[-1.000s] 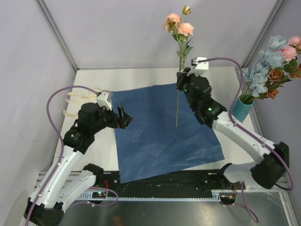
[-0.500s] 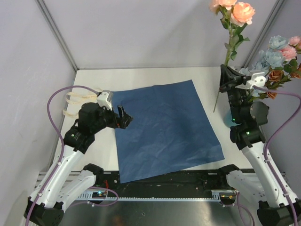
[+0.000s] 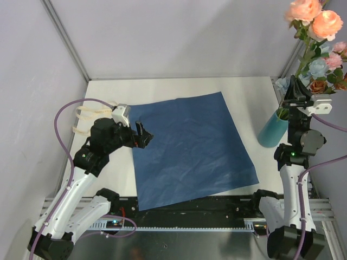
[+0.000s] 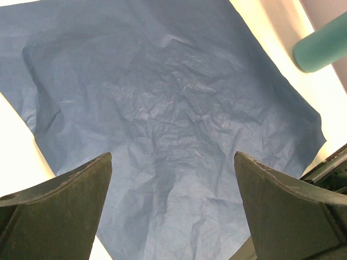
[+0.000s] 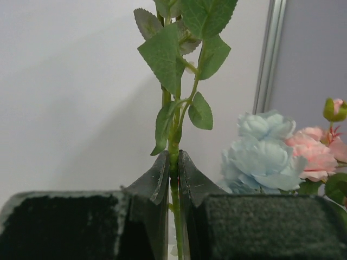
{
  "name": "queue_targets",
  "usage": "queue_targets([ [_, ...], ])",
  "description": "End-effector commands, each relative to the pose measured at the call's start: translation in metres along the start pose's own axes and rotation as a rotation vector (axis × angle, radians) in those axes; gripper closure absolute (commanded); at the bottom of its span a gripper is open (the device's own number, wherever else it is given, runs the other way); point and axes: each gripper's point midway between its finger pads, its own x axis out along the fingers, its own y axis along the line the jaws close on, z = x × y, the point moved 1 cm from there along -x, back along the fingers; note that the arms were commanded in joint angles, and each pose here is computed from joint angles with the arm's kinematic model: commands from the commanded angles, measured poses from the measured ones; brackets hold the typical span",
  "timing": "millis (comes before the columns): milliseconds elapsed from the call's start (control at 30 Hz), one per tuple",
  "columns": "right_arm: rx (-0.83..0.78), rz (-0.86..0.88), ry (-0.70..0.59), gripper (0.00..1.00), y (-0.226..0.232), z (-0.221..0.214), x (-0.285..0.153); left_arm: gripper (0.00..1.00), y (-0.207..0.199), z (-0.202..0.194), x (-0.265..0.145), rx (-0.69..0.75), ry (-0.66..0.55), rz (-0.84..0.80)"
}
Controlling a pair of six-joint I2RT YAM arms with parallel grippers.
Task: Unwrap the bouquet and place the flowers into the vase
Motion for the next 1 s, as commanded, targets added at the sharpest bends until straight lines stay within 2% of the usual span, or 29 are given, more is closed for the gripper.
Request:
queue_targets([
  [0,0.047,0.03,-0.107,1.0,-0.006,0.012,-0.001,0.01,0.002,0.003,0.0,0.02,-0.016,0.001],
  [633,-0.026,0.011,-0.232,1.0,-0.03,0.016,0.004,0.01,0.001,0.003,0.0,0.02,-0.013,-0.001],
  [833,-0.022,0.011,-0.176,1.0,-0.031,0.001,0.0,0.01,0.002,0.004,-0.001,0.021,-0.018,0.0],
  [967,-0.012,-0.038,-0.104,1.0,-0.036,-0.027,-0.012,0.01,0.001,0.004,0.0,0.018,-0.016,-0.005],
])
